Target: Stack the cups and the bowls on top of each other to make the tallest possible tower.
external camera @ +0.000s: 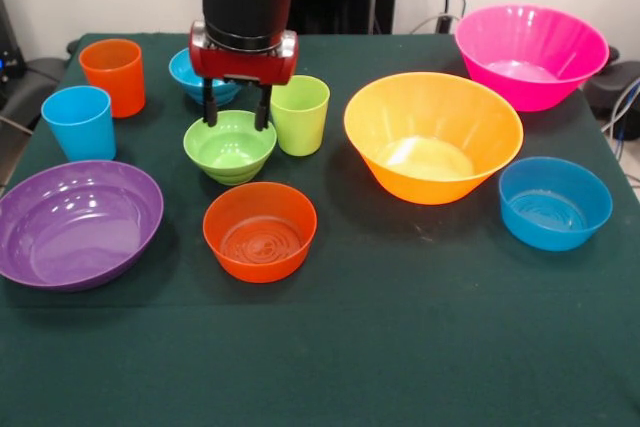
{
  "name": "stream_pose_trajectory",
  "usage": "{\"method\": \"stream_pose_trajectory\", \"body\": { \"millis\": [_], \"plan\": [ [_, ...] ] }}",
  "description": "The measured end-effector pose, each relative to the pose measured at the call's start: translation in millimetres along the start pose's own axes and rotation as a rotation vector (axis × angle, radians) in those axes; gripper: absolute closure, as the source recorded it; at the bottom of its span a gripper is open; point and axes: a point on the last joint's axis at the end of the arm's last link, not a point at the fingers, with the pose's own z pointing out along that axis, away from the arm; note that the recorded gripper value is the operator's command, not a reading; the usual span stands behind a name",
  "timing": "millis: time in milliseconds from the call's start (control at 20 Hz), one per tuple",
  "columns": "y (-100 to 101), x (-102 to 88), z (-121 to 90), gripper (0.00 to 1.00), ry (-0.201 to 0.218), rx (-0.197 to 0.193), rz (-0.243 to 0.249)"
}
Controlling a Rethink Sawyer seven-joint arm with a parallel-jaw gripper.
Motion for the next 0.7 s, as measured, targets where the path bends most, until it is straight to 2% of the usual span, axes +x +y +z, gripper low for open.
{"method": "stream_pose_trajectory", "body": {
  "millis": [700],
  "plan": [
    [-3.1, 10.1, 6.1, 0.0, 0.022, -0.003, 0.007]
  ]
}}
